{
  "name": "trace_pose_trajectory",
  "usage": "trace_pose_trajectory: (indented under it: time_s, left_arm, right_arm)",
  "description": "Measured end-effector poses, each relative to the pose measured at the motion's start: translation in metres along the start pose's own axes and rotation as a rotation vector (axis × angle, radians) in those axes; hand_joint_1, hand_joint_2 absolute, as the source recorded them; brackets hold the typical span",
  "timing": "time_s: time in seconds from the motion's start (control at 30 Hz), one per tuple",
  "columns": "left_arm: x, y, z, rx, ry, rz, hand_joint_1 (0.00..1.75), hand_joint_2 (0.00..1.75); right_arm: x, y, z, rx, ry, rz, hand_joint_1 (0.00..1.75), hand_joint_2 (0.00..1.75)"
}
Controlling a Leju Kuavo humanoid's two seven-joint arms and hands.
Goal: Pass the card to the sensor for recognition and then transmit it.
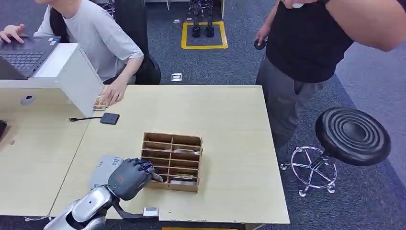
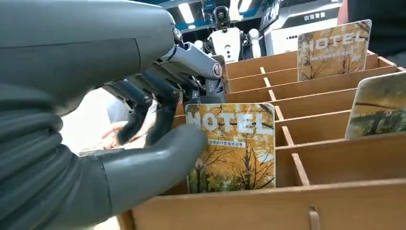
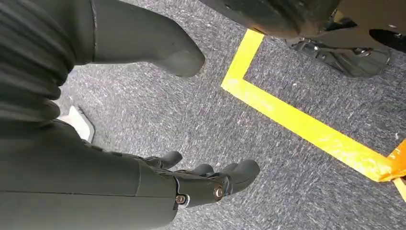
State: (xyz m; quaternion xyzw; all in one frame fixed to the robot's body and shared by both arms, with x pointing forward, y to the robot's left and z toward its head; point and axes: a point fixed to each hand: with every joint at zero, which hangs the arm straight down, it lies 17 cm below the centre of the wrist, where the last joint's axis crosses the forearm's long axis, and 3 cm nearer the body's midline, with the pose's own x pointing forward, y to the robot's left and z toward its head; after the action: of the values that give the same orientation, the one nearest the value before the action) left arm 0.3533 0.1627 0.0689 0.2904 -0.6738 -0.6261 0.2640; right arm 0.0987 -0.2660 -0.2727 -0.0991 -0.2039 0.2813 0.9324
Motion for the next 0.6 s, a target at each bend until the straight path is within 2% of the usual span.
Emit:
trace_pose_trajectory:
  time_s: [0.23,0.33,0.47,0.6]
  left_arm:
    - [0.0,0.003,0.0,0.01,-0.006,0.04,1.75,1.75]
    - [0.008,0.017,-0.003,0.061,-0.042,0.066,1.75,1.75]
    - [0.029,0.077,-0.02,0.206,-0.129,0.088,1.75,1.75]
    - [0.031,0.139,-0.028,0.316,-0.191,0.043,1.75,1.75]
  right_arm:
    - [0.0,0.0,0.0,-0.001,-0.001,0.0,0.0,1.75]
    - [-0.001,0.0,0.0,-0.001,0.0,-0.002,0.0,1.75]
    - [0.0,0.0,0.0,-0.001,-0.001,-0.007,0.0,1.75]
    - [0.0,-0.001,0.0,-0.004,-0.003,-0.019,0.0,1.75]
